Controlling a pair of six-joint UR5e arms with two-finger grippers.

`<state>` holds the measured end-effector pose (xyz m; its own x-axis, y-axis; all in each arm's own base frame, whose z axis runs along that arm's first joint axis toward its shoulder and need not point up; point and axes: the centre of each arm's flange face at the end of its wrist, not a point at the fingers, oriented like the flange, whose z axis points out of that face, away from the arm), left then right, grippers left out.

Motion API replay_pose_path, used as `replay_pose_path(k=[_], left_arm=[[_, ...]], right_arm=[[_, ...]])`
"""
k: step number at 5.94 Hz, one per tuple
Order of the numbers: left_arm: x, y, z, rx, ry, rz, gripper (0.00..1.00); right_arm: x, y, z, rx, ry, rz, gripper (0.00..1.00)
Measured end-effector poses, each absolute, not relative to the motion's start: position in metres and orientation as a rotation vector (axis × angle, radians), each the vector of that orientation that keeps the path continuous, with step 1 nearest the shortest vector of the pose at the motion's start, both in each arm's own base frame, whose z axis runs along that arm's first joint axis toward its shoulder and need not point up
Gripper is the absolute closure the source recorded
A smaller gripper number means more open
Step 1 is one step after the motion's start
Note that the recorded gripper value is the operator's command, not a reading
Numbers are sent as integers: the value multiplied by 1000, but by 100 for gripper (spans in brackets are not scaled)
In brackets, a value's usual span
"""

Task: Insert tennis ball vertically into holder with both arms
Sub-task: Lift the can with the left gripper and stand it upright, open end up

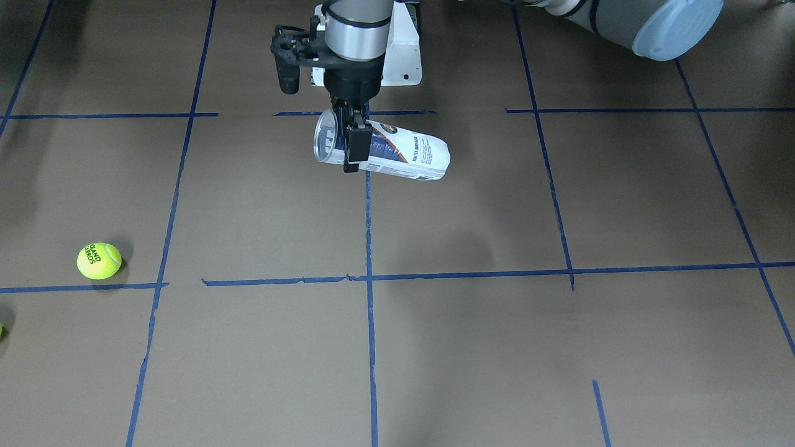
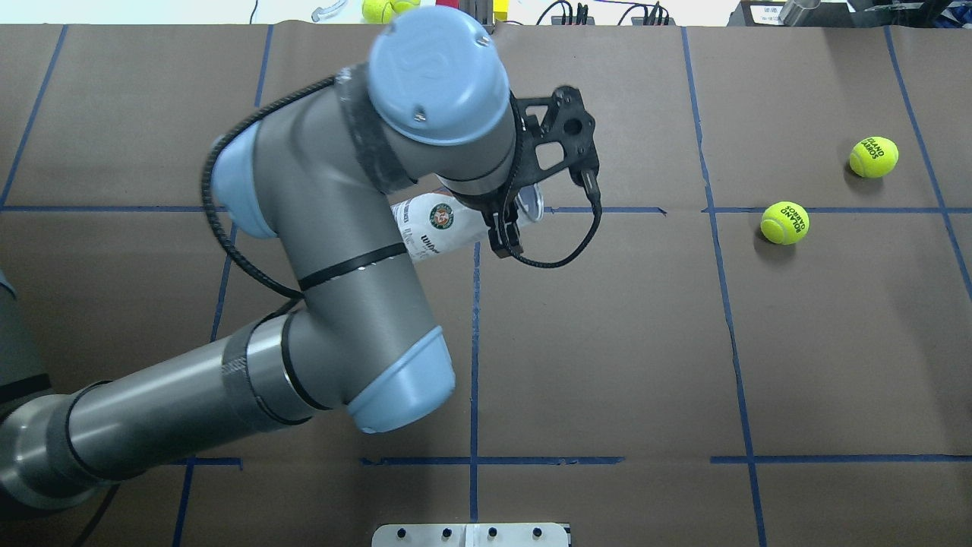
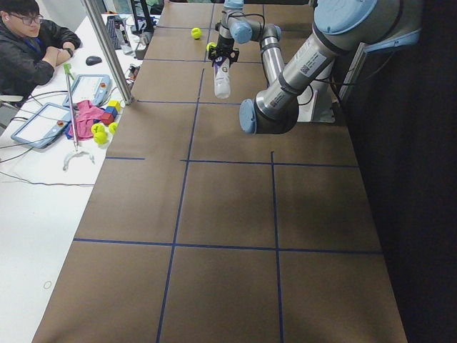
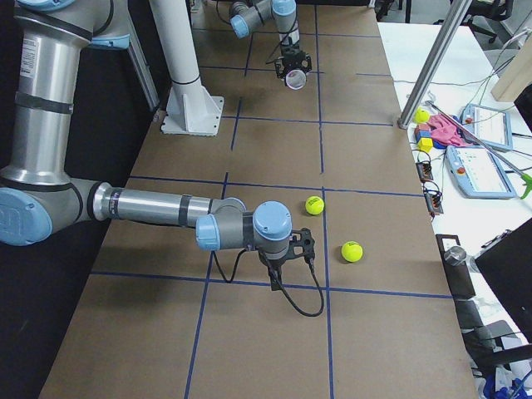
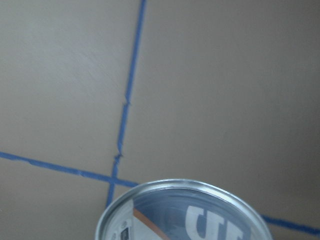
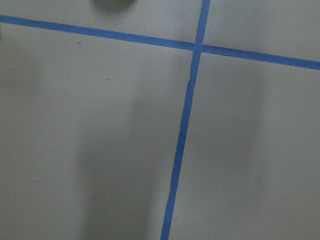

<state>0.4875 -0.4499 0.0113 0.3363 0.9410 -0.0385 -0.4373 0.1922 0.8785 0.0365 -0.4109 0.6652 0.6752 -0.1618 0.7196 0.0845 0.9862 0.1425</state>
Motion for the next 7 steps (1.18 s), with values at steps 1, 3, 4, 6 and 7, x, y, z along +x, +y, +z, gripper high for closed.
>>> replay_pose_path(k=[1, 3, 4, 6, 7], left_arm=[[474, -450, 19, 1006, 784, 981, 19], [456, -442, 72, 1173, 952, 855, 19], [449, -435, 89, 1242, 1036, 806, 19], [440, -421, 100, 1366, 1189, 729, 19], [442, -420, 103, 1409, 1228, 711, 19]], right_arm=[[37, -411, 665, 100, -817, -139, 0], [37, -411, 665, 102, -817, -139, 0], [36, -411, 664, 102, -817, -140, 0], [36, -412, 664, 103, -817, -140, 0], [36, -412, 664, 103, -817, -141, 0]])
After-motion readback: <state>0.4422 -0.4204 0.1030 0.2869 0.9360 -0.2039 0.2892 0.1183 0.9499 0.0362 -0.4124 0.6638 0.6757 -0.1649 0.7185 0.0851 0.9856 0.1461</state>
